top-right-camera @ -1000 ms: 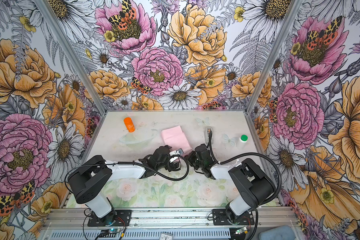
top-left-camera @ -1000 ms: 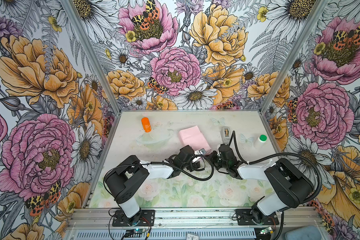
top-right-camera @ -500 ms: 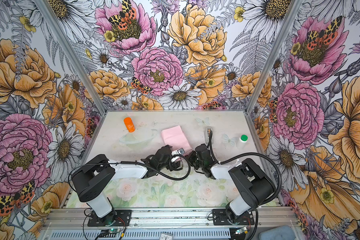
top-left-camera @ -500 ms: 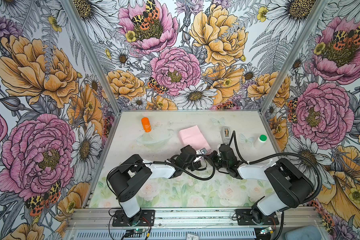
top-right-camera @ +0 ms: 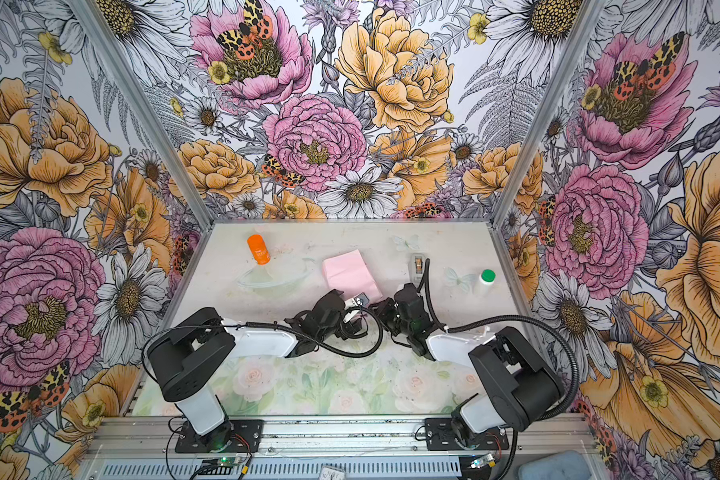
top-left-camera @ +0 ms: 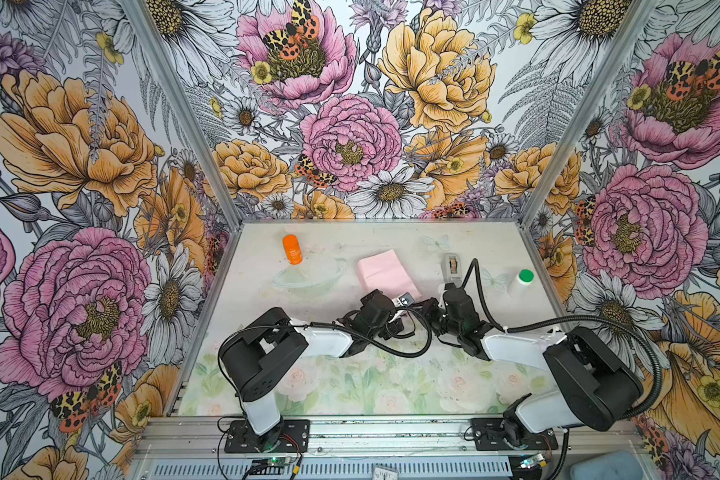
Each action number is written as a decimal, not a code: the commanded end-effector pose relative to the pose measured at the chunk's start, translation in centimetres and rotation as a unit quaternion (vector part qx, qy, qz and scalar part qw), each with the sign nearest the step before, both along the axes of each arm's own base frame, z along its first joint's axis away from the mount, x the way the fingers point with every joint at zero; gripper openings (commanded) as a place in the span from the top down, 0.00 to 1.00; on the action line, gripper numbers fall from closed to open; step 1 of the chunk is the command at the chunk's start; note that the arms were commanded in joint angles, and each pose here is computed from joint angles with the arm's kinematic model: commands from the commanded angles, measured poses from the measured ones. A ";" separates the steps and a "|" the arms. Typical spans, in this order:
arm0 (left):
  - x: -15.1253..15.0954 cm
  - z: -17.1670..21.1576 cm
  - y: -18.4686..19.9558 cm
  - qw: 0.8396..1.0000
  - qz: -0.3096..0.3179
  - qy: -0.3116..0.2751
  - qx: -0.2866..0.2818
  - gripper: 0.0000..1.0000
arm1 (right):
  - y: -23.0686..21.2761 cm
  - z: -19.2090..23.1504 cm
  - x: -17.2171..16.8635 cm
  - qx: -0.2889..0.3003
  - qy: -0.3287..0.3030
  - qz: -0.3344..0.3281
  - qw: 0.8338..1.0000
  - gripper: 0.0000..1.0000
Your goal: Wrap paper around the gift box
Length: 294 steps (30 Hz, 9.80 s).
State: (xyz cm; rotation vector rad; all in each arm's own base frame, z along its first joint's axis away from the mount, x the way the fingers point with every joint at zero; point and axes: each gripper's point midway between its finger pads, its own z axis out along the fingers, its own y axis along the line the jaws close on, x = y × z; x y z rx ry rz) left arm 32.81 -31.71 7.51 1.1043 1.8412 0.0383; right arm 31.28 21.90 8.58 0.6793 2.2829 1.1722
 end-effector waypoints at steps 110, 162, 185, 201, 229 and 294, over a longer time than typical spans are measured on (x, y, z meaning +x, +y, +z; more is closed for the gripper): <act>1.4 -2.5 5.7 0.995 0.076 0.017 -0.066 0.14 | -7.6 2.1 1.3 -0.127 -0.049 0.009 0.991 0.82; 1.7 -2.4 4.9 0.996 0.069 0.017 -0.059 0.12 | -15.0 -3.4 13.6 -0.152 0.020 0.262 0.953 0.69; 1.6 -2.5 4.8 0.996 0.066 0.020 -0.062 0.12 | -14.3 -1.9 15.1 -0.045 -0.022 0.275 0.960 0.79; 1.7 -2.5 4.7 0.996 0.067 0.021 -0.063 0.12 | -15.1 -1.8 16.1 -0.031 -0.035 0.269 0.962 0.81; 1.7 -2.4 4.9 0.995 0.070 0.018 -0.061 0.12 | -14.7 2.7 14.7 -0.011 -0.058 0.254 0.965 1.00; 1.6 -2.0 5.0 0.995 0.073 0.017 -0.066 0.13 | -16.3 -3.2 9.4 -0.072 0.022 0.053 0.996 1.00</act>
